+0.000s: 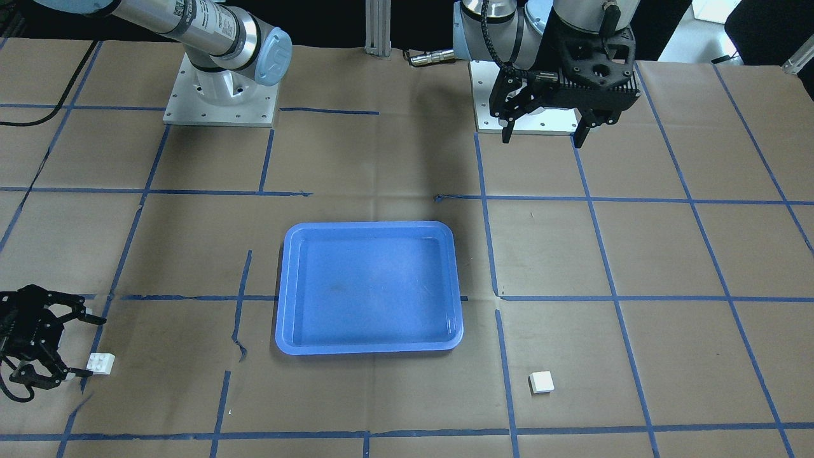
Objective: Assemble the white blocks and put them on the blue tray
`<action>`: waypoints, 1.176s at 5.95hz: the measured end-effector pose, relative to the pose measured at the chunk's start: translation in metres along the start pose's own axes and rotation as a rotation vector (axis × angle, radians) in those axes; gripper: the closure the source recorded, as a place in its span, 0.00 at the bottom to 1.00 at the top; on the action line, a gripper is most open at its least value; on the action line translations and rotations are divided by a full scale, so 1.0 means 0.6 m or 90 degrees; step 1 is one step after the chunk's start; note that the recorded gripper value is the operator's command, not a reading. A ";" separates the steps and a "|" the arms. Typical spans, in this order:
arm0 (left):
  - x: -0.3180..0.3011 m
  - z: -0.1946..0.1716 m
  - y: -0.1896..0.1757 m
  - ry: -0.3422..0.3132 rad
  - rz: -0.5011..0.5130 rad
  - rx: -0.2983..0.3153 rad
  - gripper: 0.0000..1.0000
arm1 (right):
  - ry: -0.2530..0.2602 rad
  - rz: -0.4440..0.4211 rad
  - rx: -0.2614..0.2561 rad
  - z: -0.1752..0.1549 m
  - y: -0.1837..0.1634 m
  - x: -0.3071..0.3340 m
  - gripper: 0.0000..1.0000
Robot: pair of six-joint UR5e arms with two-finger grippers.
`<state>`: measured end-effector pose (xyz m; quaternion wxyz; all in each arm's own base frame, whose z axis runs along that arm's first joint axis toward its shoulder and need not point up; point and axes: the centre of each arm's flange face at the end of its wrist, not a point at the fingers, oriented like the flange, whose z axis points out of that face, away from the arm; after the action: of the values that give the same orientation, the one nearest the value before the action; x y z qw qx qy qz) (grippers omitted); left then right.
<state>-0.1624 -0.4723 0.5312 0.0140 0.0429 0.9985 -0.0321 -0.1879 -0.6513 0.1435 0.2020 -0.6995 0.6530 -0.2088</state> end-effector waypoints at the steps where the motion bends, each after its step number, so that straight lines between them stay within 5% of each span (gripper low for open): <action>1: 0.000 0.000 0.000 0.000 0.000 0.000 0.01 | 0.005 0.000 0.002 -0.003 -0.002 0.002 0.29; 5: -0.001 0.005 0.000 -0.002 0.001 -0.003 0.01 | 0.027 -0.007 0.011 -0.009 -0.007 0.009 0.74; 7: -0.001 0.010 -0.004 0.000 0.003 -0.003 0.01 | 0.038 -0.015 0.001 -0.021 -0.010 0.016 0.78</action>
<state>-0.1619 -0.4753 0.5252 0.0141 0.0449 0.9985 -0.0294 -0.1892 -0.6605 0.1578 0.1806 -0.7002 0.6503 -0.2328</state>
